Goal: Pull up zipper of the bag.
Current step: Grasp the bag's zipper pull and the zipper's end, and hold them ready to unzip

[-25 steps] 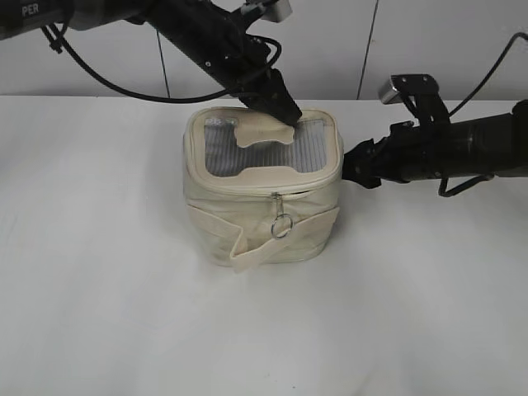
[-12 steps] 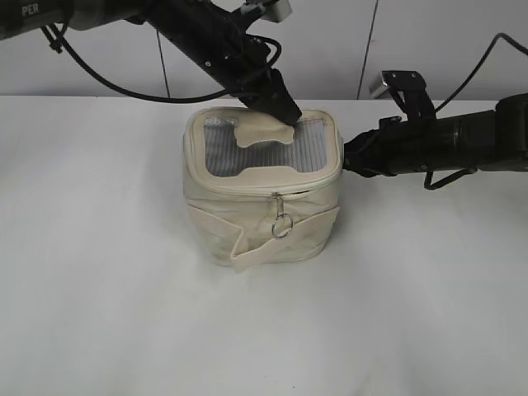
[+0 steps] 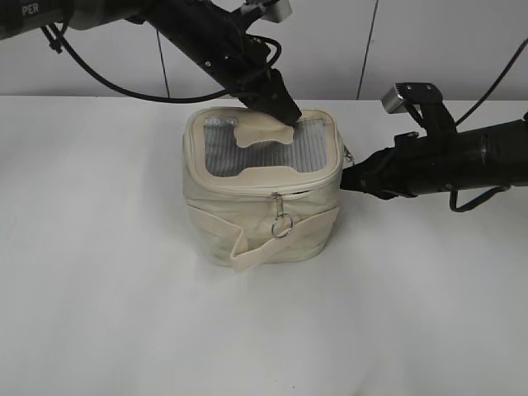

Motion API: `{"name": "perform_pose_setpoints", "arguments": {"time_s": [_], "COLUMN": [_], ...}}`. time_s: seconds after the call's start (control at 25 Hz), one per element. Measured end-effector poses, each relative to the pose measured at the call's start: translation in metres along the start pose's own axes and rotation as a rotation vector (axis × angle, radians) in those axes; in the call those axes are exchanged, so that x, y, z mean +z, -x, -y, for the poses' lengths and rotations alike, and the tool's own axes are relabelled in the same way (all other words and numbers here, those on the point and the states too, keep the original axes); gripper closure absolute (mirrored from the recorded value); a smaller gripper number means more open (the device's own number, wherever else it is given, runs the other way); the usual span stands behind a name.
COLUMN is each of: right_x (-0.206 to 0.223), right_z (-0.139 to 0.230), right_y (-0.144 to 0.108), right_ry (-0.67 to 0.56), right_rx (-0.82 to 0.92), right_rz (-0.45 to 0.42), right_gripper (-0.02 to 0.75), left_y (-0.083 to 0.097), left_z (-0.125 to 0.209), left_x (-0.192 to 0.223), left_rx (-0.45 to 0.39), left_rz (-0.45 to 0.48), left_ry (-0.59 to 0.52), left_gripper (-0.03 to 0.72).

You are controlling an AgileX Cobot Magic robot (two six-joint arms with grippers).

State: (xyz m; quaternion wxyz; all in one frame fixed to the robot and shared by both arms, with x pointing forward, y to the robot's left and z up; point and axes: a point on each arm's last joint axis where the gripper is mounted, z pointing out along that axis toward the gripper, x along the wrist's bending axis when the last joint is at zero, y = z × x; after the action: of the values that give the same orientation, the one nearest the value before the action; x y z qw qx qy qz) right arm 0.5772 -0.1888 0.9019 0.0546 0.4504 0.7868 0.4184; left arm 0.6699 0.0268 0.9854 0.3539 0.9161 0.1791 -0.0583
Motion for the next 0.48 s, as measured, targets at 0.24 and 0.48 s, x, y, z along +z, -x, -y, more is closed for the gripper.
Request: {"name": "perform_pose_setpoints", "arguments": {"time_s": [0.24, 0.48], "right_x": [-0.017, -0.023], "right_z": [0.013, 0.018], "right_y": [-0.013, -0.019], "right_ry": [-0.035, -0.045], "right_rx": [0.019, 0.026], "right_rz": [-0.011, -0.039], "right_gripper": [0.726, 0.726], "left_y": [0.001, 0.001], "left_z": [0.0, 0.0], "left_x": [0.001, 0.001], "left_rx": [0.002, -0.014], "left_rz": [0.002, 0.003], "left_ry": [-0.002, -0.003], "left_gripper": [0.644, 0.644]}}
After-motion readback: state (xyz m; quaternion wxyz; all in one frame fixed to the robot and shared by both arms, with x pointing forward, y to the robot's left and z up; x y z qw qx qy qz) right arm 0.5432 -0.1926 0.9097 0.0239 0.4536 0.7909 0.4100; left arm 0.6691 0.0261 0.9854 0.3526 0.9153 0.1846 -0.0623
